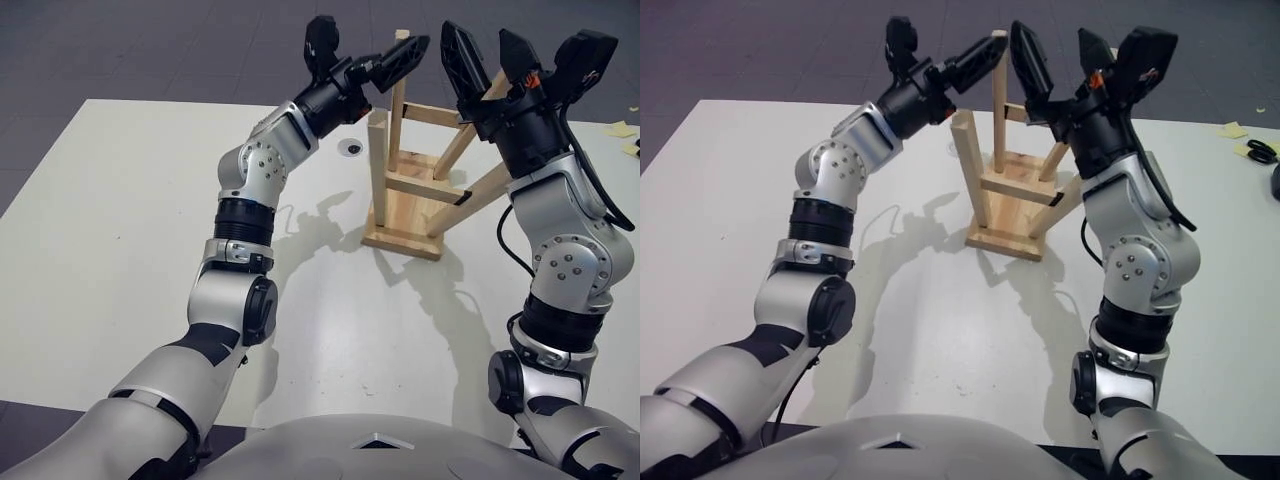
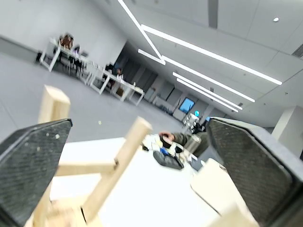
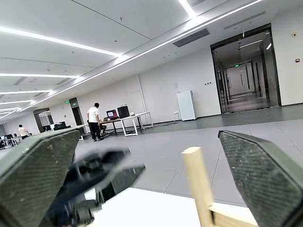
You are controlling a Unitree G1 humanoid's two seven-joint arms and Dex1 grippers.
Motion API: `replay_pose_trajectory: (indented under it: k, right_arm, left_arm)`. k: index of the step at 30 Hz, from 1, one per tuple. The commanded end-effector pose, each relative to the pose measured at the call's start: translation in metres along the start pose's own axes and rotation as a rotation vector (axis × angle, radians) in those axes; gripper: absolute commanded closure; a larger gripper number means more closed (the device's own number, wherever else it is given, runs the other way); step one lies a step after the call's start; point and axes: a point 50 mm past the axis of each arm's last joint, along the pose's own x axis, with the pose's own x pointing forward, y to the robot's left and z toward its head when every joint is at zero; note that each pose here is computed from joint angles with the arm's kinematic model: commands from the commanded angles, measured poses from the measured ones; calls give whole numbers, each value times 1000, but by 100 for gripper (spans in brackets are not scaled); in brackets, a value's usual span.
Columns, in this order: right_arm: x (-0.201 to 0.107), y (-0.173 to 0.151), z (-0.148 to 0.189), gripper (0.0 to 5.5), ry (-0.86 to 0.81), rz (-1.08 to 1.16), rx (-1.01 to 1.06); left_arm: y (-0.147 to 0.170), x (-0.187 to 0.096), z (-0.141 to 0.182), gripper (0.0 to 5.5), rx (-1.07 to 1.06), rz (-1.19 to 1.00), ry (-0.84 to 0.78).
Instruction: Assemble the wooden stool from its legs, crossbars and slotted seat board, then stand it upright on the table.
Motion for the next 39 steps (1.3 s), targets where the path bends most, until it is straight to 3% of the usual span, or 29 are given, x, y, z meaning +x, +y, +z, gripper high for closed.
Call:
replay_pose_trajectory:
  k: [1,5,9,12,16,20,30,39]
  right_arm:
    - [2,-3,5,10,-23,-10,3]
    - [4,-11,18,10,-124,-67,70]
    - [4,-33,32,10,-181,-186,80]
    - [1,-36,31,10,-164,-198,19]
    - [-8,-77,37,10,-166,-480,-274]
    - [-20,-114,43,10,-140,-726,-477]
    - [-14,-89,-13,10,237,-398,-423]
    - [-1,-70,0,10,110,-328,-328]
  left_arm:
    - [-20,5,21,12,35,-62,-66]
    - [-46,-4,51,12,66,-154,-194]
    - [-69,-39,103,12,90,-215,-421]
    - [-71,-62,122,12,141,-181,-488]
    - [-63,-82,119,12,127,-107,-515]
    - [-57,-94,94,12,102,-46,-480]
    - [-44,-106,91,12,112,62,-492]
    - [-31,-103,81,12,93,89,-443]
